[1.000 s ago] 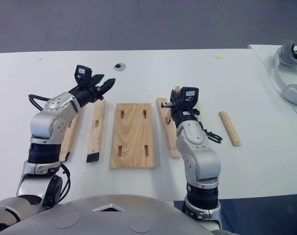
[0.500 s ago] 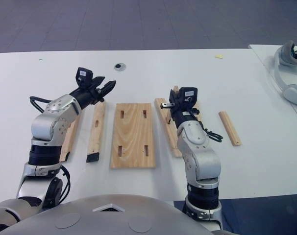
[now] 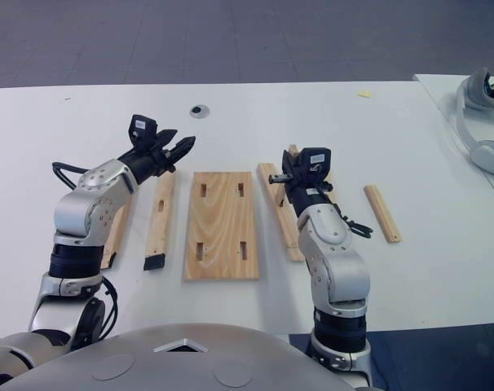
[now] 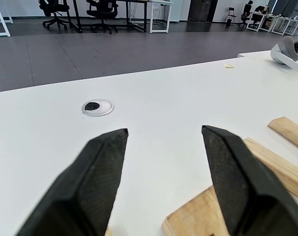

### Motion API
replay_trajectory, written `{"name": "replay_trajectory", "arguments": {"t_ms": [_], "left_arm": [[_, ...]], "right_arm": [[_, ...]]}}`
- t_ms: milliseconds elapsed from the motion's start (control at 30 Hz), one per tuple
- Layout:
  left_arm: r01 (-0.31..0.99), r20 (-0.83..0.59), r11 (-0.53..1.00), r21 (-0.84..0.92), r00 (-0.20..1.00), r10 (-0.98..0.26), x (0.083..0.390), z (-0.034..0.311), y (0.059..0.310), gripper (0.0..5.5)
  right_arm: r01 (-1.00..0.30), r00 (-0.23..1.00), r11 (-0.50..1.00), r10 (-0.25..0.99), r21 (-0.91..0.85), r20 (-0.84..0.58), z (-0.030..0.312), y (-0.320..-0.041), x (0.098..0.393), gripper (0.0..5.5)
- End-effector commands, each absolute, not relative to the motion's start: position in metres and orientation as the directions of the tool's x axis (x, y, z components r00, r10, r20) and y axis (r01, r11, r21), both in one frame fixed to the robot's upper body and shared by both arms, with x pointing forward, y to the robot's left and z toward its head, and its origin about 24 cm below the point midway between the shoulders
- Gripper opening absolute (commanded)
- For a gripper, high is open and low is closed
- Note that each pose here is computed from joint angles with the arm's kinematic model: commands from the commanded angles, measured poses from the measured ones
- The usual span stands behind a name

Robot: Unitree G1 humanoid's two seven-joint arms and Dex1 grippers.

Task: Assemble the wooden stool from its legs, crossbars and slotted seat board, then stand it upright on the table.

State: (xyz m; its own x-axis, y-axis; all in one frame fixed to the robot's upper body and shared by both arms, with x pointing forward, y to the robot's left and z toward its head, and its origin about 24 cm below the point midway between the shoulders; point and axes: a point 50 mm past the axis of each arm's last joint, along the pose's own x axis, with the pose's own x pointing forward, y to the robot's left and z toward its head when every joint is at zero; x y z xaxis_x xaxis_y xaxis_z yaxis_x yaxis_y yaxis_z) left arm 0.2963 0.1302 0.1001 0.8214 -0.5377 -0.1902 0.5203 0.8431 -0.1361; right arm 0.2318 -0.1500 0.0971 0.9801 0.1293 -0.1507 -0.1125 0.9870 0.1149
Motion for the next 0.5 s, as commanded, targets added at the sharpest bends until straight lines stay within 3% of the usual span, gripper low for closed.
{"name": "replay_trajectory", "arguments": {"t_ms": [33,300,500], "left_arm": [[0.519,-0.206,0.842,-0.148,0.816,-0.539,0.293,0.098,0.129,2.76],[0.519,-0.211,0.839,-0.161,0.813,-0.543,0.29,0.096,0.126,2.76],[0.514,-0.212,0.842,-0.163,0.815,-0.538,0.289,0.096,0.128,2.76]], "right_arm": [[-0.145,0.972,0.979,0.168,0.14,-0.166,0.089,-0.153,0.233,0.42],[-0.136,0.968,0.982,0.16,0.132,-0.196,0.066,-0.163,0.23,0.42],[-0.111,0.987,0.992,0.118,0.064,-0.109,0.05,-0.158,0.213,0.42]]}}
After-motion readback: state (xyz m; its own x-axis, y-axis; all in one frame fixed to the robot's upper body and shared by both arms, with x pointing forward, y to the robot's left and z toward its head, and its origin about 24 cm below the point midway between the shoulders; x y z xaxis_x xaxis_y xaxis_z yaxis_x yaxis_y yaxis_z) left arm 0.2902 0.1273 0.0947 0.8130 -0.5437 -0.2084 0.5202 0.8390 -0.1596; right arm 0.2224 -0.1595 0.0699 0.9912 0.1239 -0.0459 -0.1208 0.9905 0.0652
